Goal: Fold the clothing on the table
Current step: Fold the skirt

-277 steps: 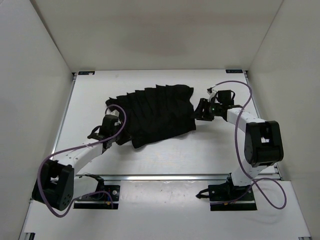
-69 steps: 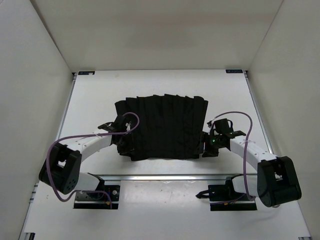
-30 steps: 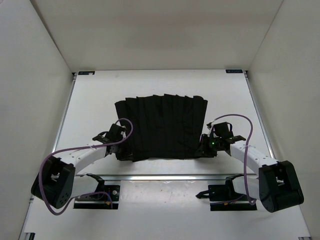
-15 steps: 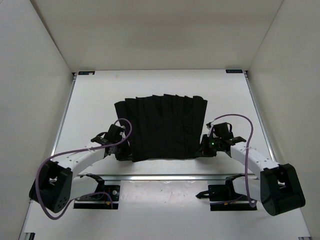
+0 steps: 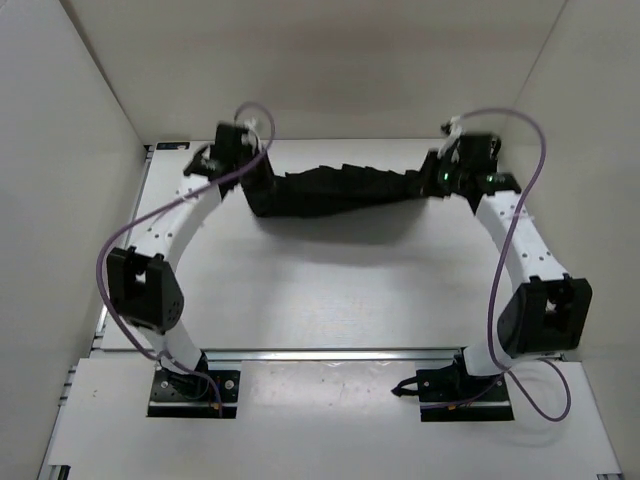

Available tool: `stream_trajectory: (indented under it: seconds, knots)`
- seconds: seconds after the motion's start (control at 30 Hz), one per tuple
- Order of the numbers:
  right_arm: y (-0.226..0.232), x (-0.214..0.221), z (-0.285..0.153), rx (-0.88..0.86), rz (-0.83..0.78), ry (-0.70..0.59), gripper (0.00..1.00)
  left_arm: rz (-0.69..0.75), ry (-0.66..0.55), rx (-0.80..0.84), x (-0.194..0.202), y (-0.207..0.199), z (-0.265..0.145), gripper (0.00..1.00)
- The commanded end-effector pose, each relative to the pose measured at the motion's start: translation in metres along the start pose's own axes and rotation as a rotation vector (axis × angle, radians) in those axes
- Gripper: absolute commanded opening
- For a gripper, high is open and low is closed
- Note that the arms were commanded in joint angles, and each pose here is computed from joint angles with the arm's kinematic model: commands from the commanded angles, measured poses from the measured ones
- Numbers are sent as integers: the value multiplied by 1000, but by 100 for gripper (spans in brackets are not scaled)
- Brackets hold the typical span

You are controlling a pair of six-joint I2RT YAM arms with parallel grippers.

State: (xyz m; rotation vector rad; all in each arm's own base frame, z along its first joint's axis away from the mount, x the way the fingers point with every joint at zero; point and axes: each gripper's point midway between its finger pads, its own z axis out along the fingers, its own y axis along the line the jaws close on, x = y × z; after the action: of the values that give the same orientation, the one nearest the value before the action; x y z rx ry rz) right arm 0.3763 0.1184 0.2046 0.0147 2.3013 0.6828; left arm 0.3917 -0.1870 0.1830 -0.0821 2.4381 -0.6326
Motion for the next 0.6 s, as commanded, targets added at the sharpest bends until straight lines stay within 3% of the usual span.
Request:
stream_trajectory:
  seconds: [0.0,0.1,0.13,0.17,0.23,0.3,0.33,0.5,0.53,0.57]
  knots:
    - [23,-113,-37,14,-166,-252,0,166,-316,60,-126,-53,-70,0]
    - [47,-168,-78,74,-279,-449,0,251,-485,-45,-152,-71,-101,0]
    - [46,-168,-76,73,-294,-465,0,239,-523,-35,-155,-73,-111,0]
    - [41,-159,-74,64,-277,-448,0,216,-481,-23,-144,-60,-102,0]
    - [16,-127,-56,66,-223,-354,0,167,-361,28,-111,-39,-76,0]
    - [-11,-69,-33,88,-171,-230,0,149,-211,-33,-50,-8,-43,0]
    - [-10,-55,-34,83,-181,-222,0,160,-186,-49,-32,-6,-42,0]
    - [-30,102,-20,98,-37,78,0,120,110,-53,130,20,-32,0]
    - [-26,113,-27,88,-26,85,0,91,182,-61,163,25,-34,0]
    - [-22,140,-30,78,2,135,0,66,181,-53,171,23,-45,0]
